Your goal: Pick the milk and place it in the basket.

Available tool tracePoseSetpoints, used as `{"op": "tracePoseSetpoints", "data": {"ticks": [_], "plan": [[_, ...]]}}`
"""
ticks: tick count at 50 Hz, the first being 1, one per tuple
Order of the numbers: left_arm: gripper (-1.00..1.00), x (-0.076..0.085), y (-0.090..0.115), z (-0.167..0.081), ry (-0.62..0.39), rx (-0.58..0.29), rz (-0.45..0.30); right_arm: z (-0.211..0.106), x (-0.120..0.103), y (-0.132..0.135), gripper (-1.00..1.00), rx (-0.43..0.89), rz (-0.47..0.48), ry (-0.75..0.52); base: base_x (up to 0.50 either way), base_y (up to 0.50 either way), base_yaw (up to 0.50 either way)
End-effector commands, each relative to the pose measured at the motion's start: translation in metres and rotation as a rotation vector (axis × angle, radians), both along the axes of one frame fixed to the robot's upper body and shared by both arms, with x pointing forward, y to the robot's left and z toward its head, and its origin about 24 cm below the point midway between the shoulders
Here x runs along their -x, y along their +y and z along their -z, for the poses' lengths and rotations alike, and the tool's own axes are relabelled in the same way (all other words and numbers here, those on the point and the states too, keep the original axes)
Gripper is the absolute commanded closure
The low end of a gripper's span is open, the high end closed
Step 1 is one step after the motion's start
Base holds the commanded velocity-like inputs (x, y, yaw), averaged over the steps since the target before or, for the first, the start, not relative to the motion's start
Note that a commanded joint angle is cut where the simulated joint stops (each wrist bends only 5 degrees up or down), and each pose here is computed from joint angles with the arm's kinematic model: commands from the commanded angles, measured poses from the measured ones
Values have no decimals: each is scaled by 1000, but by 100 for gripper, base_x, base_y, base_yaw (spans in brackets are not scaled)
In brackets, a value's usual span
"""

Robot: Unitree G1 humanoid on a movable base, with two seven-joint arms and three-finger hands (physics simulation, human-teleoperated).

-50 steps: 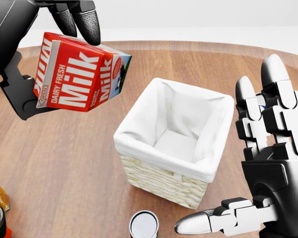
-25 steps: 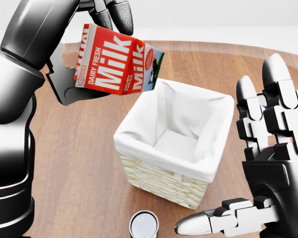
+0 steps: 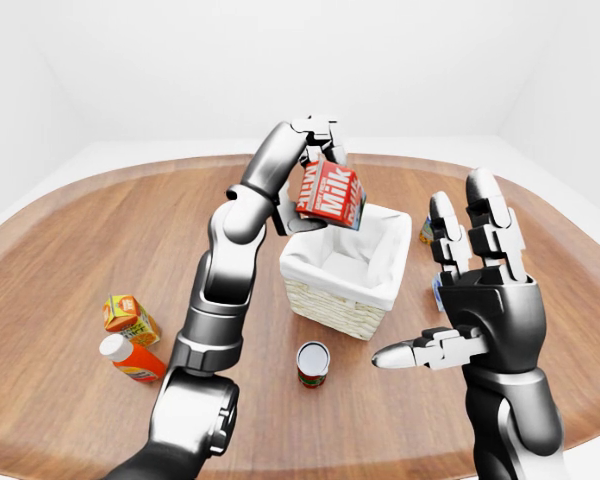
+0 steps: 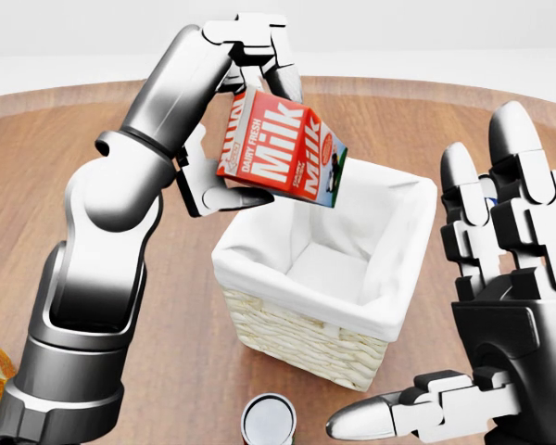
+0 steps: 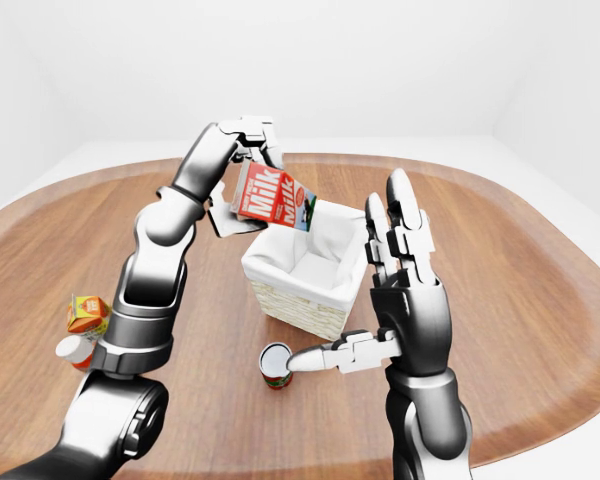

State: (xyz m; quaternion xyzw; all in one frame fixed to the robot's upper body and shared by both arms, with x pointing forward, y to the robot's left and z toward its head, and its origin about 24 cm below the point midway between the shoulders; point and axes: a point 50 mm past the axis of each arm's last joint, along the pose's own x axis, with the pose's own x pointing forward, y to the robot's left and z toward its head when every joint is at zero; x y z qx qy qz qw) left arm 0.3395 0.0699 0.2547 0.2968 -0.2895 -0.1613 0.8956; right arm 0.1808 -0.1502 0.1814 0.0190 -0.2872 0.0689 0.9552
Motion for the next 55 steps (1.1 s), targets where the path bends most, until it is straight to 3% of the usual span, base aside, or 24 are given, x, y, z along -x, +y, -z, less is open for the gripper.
{"op": "tracePoseSetpoints", "data": {"ticks": [1,21,40,45,55], "plan": [[100,-9,-11,17,91,108,19,0,0,0,-100,0,-1,0,0,0,0],[100,-43,-13,57,320,144,-55,0,1,2,-100,1,-9,3,0,0,0],[100,-60,-20,67,346,176,-56,0,1,1,-100,-2,-8,2,0,0,0],[100,-55,-24,63,312,215,-40,1,0,1,-100,-3,-8,6,0,0,0],[100,-59,-27,81,376,168,-82,1,1,2,-100,-2,-9,7,0,0,0]]}}
